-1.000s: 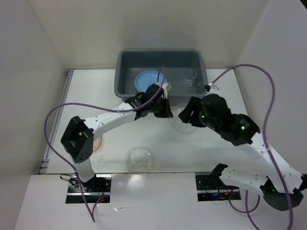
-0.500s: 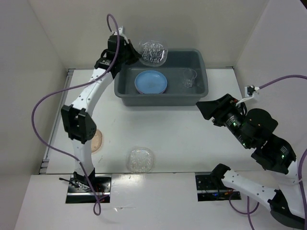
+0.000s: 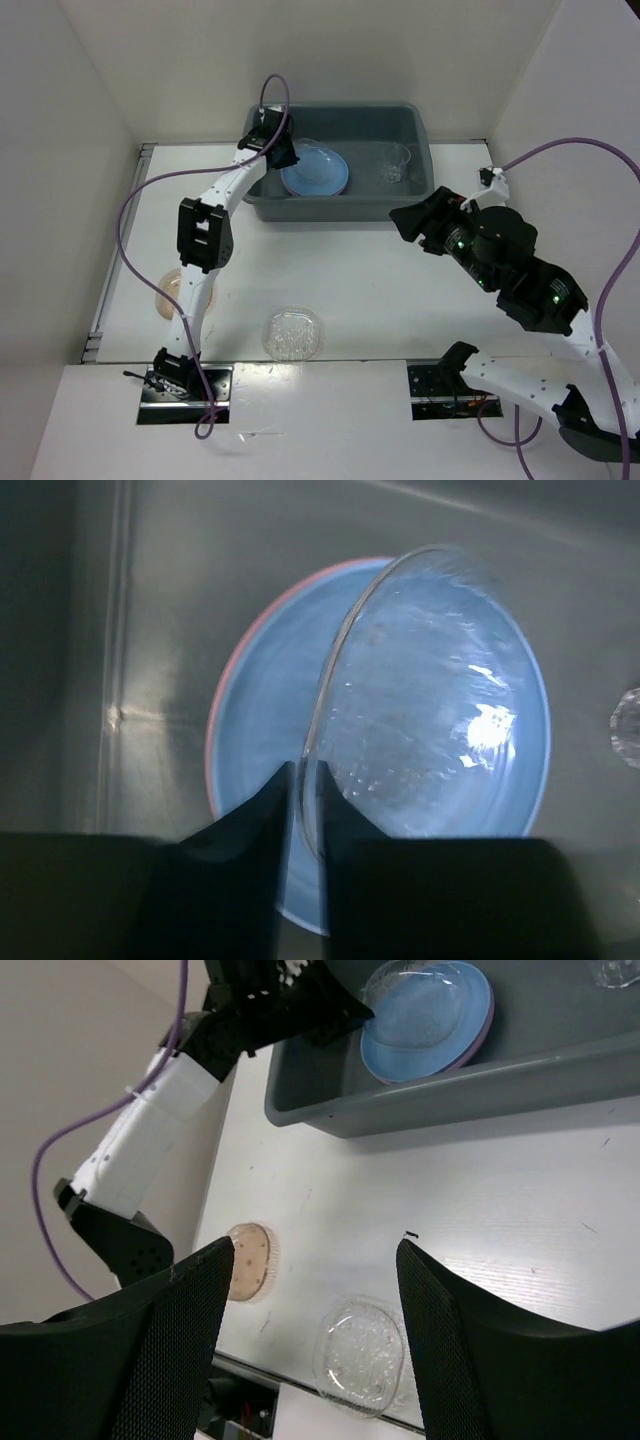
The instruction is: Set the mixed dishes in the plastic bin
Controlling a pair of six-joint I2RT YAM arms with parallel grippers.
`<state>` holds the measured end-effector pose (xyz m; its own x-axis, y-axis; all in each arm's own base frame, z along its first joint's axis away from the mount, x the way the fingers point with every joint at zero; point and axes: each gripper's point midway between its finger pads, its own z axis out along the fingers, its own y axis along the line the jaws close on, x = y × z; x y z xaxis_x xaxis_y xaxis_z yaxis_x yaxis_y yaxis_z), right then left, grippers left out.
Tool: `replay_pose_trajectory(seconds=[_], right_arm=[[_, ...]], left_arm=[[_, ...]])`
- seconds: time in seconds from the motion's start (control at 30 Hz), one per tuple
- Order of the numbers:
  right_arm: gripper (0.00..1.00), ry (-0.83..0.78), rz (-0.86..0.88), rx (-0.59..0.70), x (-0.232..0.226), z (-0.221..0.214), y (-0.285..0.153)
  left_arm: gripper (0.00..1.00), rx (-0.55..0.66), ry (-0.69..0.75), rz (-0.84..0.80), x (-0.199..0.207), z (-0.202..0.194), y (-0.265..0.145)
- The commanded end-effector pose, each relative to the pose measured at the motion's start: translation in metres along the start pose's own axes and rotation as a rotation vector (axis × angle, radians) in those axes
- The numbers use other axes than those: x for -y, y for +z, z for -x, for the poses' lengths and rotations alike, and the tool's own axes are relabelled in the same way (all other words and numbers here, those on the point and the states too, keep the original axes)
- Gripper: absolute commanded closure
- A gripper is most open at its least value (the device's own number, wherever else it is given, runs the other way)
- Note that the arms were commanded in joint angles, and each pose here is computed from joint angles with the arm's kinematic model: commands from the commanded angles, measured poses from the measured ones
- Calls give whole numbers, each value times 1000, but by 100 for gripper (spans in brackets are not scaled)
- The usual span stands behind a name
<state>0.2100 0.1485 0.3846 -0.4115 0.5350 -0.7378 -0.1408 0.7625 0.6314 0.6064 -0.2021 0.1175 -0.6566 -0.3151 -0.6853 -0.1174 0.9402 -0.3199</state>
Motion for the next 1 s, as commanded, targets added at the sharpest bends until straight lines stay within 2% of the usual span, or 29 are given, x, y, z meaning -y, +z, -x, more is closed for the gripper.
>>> replay_pose_trajectory(seconds=[0.0, 0.07, 0.13, 0.17, 0.27, 0.3, 0.33, 0.4, 0.43, 0.47, 0.5, 0.53, 0.57, 0.6, 0.63, 0.7, 0.83, 0.87, 0.9, 0.97], right_arm=[[28, -21, -4, 25, -6, 7, 13], [27, -43, -8, -15, -7, -3, 23], [27, -60, -7, -42, -9, -10, 31], [27, -78, -12, -78, -9, -19, 40], [27, -119, -17, -146, -4, -42, 55], [27, -130, -23, -205, 2, -61, 61], [27, -143, -20, -233, 5, -69, 62], [27, -165, -15, -334, 15, -100, 69], [27, -170, -24, -380, 20, -113, 73], [27, -172, -24, -420, 23, -125, 74], [27, -176, -2, -481, 28, -144, 76], [27, -175, 2, -514, 31, -155, 77], [27, -173, 5, -549, 35, -166, 79], [27, -164, -8, -590, 46, -183, 77], [27, -155, 21, -620, 44, -193, 79], [28, -140, 6, -689, 58, -217, 79], [30, -115, -11, -814, 75, -253, 75], [31, -114, 4, -838, 75, -262, 76], [31, -118, 3, -865, 81, -271, 74], [31, -132, 30, -895, 79, -285, 70]], left_arm=[[62, 125, 7, -22, 15, 44, -15], [39, 125, 7, -22, 15, 44, -15], [27, 159, 13, -51, 24, 59, -27], [17, 182, 21, -63, 28, 68, -33], [11, 243, 54, -142, 48, 97, -69], [8, 247, 54, -154, 51, 101, -79], [8, 289, 60, -189, 60, 119, -107], [7, 303, 69, -208, 63, 126, -132], [6, 350, 64, -232, 67, 142, -168], [2, 317, 69, -227, 63, 130, -170], [2, 339, 67, -238, 63, 134, -182], [2, 397, 61, -268, 65, 147, -225], [1, 417, 54, -252, 59, 147, -237], [1, 384, 55, -216, 46, 130, -231], [1, 430, 46, -222, 42, 137, -265], [1, 440, 25, -177, 27, 130, -280], [1, 403, -35, -121, -9, 85, -304], [1, 394, -78, -99, -21, 76, -300], [1, 330, -90, -51, -43, 44, -276], [1, 278, -128, -35, -61, 20, -270]])
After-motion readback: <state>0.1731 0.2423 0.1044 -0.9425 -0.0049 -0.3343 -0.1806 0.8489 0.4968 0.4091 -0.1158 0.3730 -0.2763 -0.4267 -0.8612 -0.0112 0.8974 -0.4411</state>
